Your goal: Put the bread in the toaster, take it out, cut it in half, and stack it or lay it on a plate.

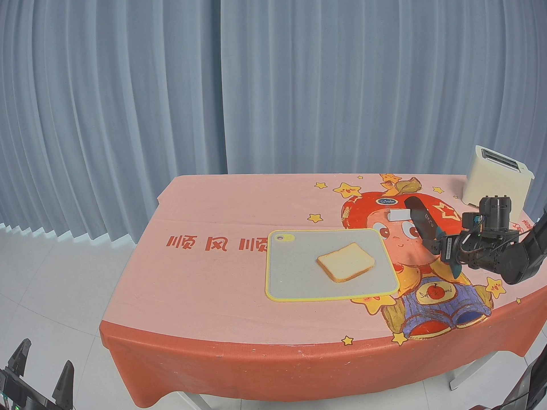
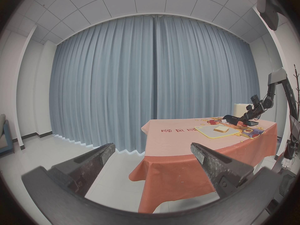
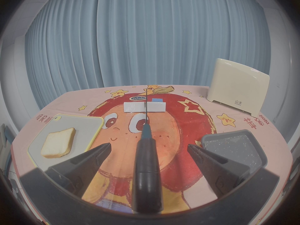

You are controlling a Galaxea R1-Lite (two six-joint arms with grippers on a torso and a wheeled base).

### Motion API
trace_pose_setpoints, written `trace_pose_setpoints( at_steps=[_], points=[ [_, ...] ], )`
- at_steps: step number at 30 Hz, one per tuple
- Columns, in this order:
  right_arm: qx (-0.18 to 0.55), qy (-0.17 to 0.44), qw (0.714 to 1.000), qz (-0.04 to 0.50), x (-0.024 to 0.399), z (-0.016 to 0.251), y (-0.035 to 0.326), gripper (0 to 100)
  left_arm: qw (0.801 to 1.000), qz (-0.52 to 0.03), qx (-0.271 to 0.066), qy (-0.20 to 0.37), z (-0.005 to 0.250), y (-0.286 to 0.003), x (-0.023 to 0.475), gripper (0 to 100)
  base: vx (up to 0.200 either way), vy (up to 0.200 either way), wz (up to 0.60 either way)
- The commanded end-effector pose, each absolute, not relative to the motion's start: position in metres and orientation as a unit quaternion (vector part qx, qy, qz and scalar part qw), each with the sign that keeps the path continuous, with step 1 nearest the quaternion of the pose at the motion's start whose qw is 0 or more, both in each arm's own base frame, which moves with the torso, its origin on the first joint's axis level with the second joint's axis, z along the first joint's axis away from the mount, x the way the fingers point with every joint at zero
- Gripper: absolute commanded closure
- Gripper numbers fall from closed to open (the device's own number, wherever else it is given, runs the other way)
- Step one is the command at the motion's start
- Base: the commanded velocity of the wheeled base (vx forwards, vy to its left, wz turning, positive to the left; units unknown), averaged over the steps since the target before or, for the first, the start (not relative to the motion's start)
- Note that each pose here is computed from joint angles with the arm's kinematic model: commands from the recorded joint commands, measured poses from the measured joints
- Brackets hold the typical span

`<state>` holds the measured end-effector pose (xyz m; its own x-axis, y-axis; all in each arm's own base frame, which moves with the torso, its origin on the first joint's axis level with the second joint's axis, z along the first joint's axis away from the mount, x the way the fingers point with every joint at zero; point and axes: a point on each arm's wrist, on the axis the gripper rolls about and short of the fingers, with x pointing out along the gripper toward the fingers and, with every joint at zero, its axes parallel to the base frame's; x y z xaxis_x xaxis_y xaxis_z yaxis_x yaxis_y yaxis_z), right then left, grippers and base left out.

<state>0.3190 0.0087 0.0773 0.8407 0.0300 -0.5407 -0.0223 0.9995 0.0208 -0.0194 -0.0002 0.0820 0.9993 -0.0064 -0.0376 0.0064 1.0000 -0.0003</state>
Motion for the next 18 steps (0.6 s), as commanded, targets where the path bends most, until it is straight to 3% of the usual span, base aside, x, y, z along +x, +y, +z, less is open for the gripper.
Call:
trace_pose_setpoints(
  at_steps=[1, 10, 11, 18],
  points=[
    [0.007, 0.283, 0.959, 0.015, 0.3194, 0.0764, 0.0095, 0, 1.0, -0.003, 0.0, 0.028, 0.0772, -0.0002, -0.0182, 0, 0.0, 0.0, 0.0],
    [0.006, 0.287, 0.958, 0.015, 0.318, 0.075, 0.0094, 0, 1.0, -0.003, 0.0, 0.028, 0.0772, -0.0002, -0.0182, 0, 0.0, 0.0, 0.0],
    [0.006, 0.288, 0.957, 0.015, 0.3176, 0.074, 0.0094, 100, 1.0, -0.003, -0.001, 0.028, 0.0772, -0.0002, -0.0182, 0, 0.0, 0.0, 0.0],
    [0.006, 0.289, 0.957, 0.015, 0.3169, 0.0738, 0.0099, 100, 1.0, -0.003, 0.0, 0.028, 0.0772, -0.0002, -0.0182, 0, 0.0, 0.0, 0.0]
  ],
)
